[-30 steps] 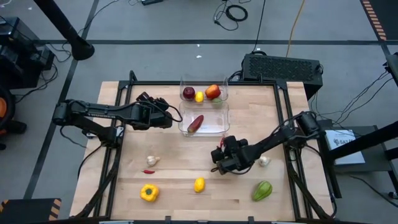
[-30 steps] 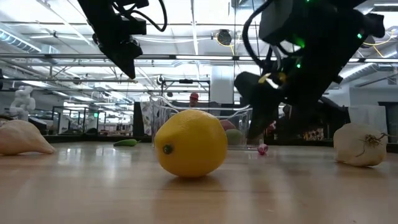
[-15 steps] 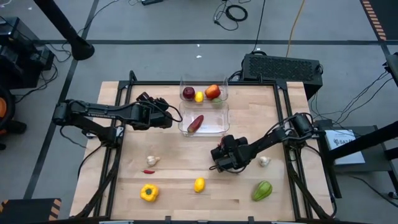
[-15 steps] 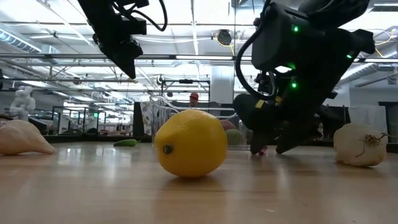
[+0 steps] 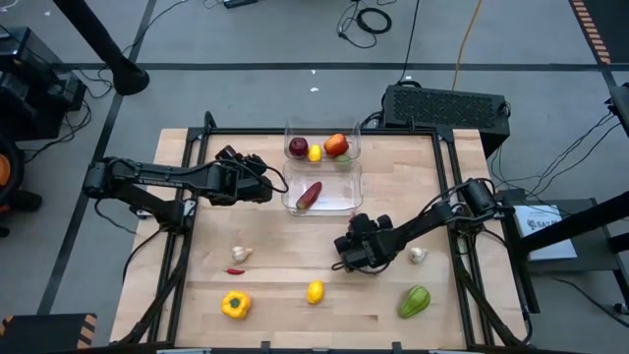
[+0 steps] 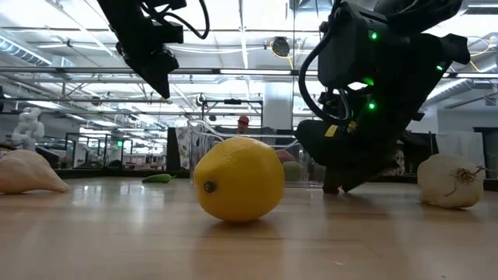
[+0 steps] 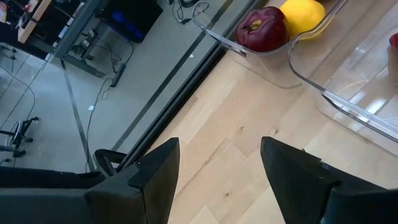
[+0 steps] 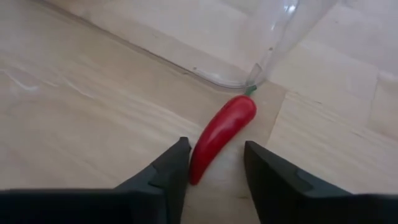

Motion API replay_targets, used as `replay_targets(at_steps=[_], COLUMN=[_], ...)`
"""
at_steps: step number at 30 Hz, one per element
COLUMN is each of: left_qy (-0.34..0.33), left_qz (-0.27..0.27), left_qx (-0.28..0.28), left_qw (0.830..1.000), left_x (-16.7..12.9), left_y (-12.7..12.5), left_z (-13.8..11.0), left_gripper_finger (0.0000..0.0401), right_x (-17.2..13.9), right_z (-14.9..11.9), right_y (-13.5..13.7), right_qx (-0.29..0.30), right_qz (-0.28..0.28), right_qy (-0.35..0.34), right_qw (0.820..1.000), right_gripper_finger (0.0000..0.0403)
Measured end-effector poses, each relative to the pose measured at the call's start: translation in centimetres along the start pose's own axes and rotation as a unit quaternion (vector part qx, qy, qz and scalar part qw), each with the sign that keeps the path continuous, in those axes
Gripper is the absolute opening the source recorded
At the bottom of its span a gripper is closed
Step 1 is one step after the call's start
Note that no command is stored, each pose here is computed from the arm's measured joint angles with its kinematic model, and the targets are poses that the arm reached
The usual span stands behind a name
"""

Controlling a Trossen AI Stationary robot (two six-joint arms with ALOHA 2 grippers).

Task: Sort produce into baskets
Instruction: Put the right red chili pepper into the bottom transparent bin

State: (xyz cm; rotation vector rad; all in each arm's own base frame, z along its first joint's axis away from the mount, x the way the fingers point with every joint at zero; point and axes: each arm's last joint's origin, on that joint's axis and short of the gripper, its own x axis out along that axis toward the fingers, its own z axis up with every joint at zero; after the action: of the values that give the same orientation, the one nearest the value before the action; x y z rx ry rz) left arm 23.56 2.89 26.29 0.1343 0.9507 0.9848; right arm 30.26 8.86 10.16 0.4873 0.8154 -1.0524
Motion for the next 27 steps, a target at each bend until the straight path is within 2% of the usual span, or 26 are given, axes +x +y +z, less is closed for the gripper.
replay_targets(at_steps=[16, 27], left_qy=[0.000, 0.000], left_qz=[0.000, 0.000], left_qx=[0.000, 0.000], left_qw=[1.000, 1.000], left_x=[0.0, 0.0], left_y=[0.0, 0.0], left_z=[0.0, 0.0], left_gripper_finger=[0.0232, 0.0232], right_x=[-1.2, -4.7], right_z=[0.6, 1.3], right_y=[-0.3, -0.6], right_qx=[-0.040, -0.070], right_qz=[0.018, 0.083], right_qy=[0.033, 0.057], right_qw=[0.998, 0.992], right_gripper_finger=[0.0056, 0.0044])
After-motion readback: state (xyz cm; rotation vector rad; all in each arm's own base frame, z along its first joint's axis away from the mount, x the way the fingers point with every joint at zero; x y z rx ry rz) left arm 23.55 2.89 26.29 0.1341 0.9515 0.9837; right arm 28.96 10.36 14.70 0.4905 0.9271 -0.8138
